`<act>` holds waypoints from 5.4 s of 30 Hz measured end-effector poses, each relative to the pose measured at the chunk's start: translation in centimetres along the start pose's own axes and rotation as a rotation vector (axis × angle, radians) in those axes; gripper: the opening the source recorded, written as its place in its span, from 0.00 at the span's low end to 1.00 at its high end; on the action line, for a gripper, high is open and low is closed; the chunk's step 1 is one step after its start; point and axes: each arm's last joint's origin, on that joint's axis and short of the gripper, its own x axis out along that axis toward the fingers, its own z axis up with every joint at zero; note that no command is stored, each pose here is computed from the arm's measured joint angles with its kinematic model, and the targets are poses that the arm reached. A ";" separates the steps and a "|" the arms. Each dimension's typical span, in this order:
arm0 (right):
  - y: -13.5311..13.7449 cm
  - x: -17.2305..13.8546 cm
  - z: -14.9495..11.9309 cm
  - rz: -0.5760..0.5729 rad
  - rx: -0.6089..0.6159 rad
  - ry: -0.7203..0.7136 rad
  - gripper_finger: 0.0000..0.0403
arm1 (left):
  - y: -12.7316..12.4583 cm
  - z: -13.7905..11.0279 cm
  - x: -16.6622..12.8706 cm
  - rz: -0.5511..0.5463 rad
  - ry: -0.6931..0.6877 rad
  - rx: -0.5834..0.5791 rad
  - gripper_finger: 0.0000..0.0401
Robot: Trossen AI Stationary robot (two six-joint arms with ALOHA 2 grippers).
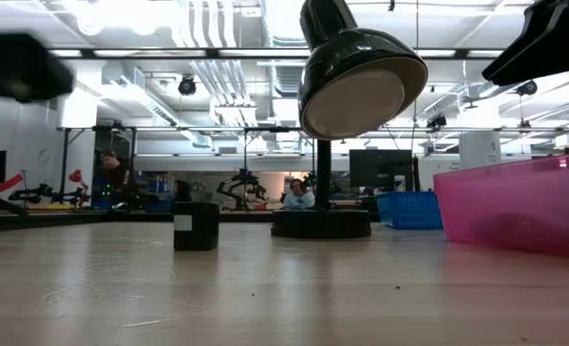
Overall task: Pick and place items into bin
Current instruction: Put the white charger adapter into the blue bin
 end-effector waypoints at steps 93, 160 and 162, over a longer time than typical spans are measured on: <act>4.3 2.9 15.6 0.038 -1.335 -0.989 0.66 | 1.5 10.0 -10.9 0.233 -1.287 0.242 0.33; 4.3 3.9 17.2 -0.137 -1.288 -0.762 0.35 | 2.3 9.7 -12.9 0.249 -1.303 0.270 0.72; 4.3 3.8 17.1 -0.151 -1.283 -0.740 0.35 | 2.4 9.4 -13.5 0.266 -1.292 0.265 0.72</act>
